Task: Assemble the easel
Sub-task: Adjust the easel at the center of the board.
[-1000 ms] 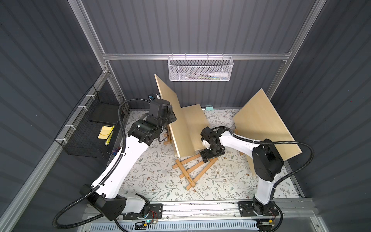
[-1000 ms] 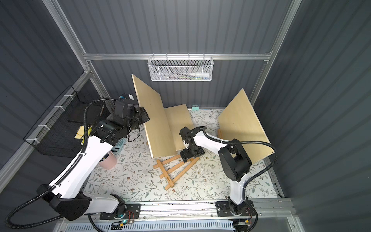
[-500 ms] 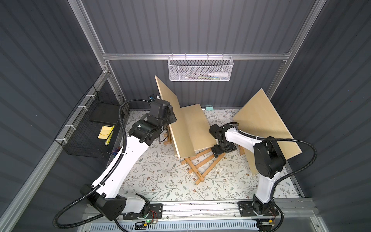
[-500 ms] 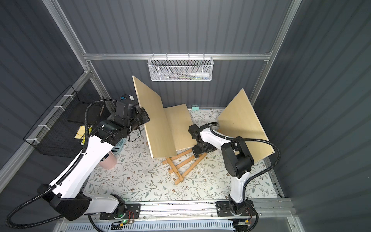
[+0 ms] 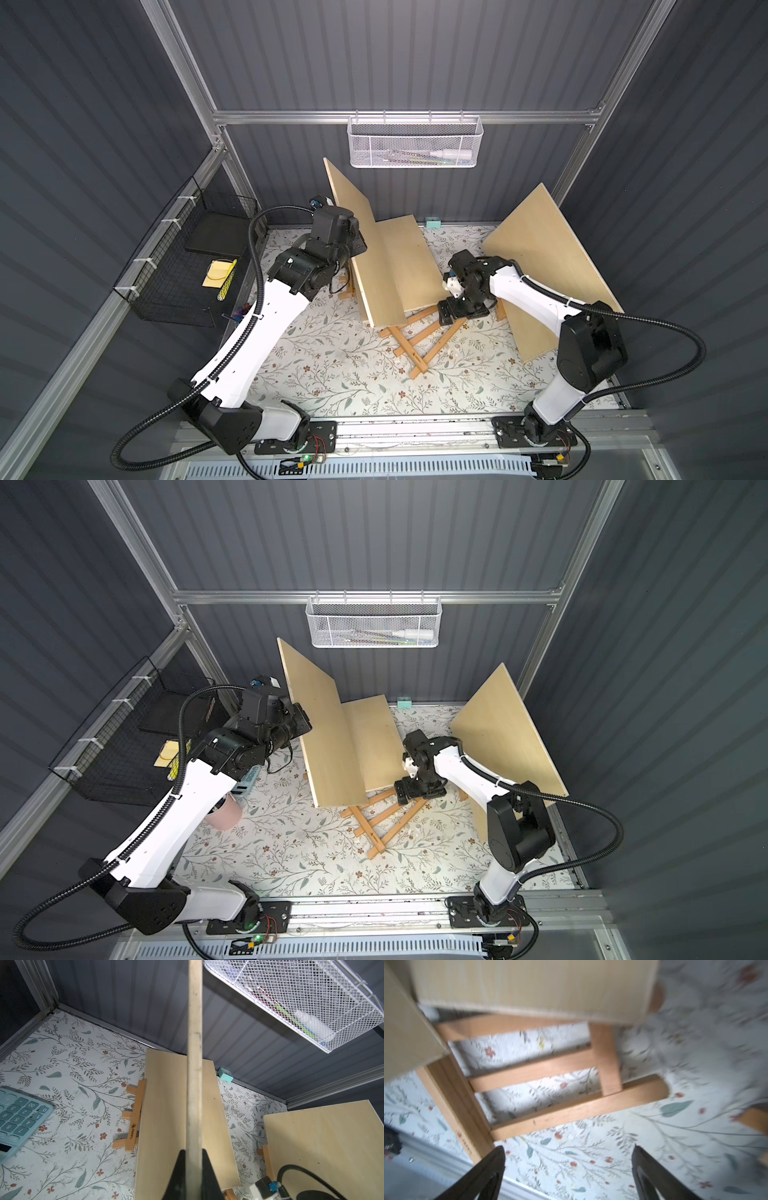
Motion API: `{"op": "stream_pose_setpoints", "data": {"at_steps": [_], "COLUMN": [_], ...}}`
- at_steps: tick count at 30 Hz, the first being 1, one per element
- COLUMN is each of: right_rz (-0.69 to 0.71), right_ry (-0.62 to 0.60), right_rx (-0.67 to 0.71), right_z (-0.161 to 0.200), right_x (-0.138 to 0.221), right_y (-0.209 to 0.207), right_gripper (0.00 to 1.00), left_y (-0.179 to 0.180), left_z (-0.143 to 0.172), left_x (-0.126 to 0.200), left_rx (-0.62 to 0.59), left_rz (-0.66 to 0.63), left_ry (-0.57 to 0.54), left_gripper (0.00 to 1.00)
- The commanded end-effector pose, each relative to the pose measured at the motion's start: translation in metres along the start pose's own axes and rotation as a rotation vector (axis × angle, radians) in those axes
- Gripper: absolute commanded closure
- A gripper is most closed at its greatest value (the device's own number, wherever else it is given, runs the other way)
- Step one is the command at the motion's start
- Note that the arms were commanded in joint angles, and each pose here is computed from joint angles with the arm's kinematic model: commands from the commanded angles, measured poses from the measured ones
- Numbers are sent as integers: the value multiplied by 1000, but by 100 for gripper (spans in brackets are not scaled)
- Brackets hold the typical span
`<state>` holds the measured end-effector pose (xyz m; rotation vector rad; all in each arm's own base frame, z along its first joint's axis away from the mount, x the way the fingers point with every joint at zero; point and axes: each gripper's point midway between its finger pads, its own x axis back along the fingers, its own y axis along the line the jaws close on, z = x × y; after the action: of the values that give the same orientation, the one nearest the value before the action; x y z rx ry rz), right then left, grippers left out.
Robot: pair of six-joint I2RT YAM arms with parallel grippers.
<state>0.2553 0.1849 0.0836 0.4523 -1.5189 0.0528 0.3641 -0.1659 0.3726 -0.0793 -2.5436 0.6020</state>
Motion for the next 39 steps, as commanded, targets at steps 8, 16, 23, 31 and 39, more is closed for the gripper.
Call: {"op": "stream_pose_setpoints", "data": {"at_steps": [8, 16, 23, 31, 39], "right_rz": [-139, 119, 329, 480, 355], "right_ry": [141, 102, 82, -16, 8], "right_rx": [-107, -225, -178, -164, -213], "right_z": [14, -26, -26, -38, -15], "right_x": [-26, -42, -33, -17, -13], "right_y": [9, -42, -77, -101, -81], "right_gripper": [5, 17, 31, 29, 22], "left_y": [-36, -32, -21, -29, -28], "left_z": [-62, -65, -63, -62, -57], "left_x": [29, 37, 40, 34, 29], "left_rx": [120, 133, 134, 140, 152], "left_rz": [156, 152, 115, 141, 137], "left_ry": [-215, -227, -241, -227, -209], "left_gripper": [100, 100, 100, 100, 100]}}
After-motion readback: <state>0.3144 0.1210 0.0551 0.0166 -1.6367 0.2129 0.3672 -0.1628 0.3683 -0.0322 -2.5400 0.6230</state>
